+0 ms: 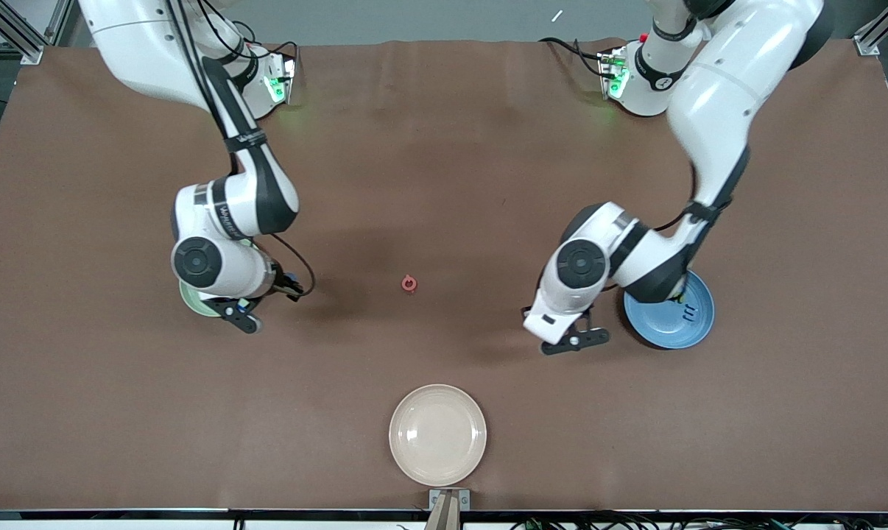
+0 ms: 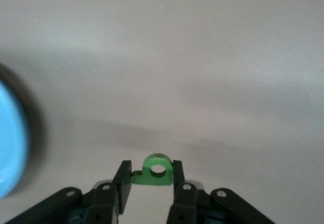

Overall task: Sort upper and lower case letters into plates
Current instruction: 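Carry the c to the green plate while the left gripper grasps b, then release the green b into the blue plate while the right gripper reaches Q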

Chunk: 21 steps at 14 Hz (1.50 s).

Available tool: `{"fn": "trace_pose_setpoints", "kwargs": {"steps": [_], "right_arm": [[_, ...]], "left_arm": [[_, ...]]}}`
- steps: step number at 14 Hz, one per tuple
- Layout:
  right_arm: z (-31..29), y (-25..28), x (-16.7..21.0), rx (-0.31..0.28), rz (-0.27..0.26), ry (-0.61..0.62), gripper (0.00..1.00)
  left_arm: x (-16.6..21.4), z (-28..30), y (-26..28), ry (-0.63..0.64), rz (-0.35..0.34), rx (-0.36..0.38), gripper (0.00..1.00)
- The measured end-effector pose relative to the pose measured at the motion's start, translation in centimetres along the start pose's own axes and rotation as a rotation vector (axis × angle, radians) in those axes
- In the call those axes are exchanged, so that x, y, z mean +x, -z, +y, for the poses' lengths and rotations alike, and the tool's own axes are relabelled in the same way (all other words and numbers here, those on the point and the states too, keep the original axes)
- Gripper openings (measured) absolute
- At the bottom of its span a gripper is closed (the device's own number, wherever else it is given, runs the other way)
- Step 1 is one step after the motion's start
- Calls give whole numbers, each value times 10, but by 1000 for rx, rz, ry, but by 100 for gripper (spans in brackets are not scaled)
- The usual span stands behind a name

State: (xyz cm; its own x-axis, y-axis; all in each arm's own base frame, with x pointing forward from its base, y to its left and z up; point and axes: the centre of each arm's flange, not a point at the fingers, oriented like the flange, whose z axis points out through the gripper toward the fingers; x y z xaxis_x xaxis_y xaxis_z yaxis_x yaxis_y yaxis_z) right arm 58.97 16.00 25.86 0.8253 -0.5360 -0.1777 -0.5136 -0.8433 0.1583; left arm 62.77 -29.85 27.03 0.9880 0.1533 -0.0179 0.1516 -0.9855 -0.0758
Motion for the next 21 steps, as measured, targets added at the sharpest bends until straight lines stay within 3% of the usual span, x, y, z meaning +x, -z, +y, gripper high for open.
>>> {"fn": "trace_pose_setpoints", "kwargs": {"steps": [3,9,16,21], "right_arm": [[33,-16,13,-17,2,22,34],[103,-58,22,34,34,73,34],[121,-84,6,32,30,68,34],[126,-84,10,34,29,56,36]], "left_arm": [[14,-70,18,-58,-26,-2,37],[43,-185,-17,-193,-94,-10,37],[58,-216,-79,-215,-77,9,37],[57,-218,-86,-213,-86,9,37]]}}
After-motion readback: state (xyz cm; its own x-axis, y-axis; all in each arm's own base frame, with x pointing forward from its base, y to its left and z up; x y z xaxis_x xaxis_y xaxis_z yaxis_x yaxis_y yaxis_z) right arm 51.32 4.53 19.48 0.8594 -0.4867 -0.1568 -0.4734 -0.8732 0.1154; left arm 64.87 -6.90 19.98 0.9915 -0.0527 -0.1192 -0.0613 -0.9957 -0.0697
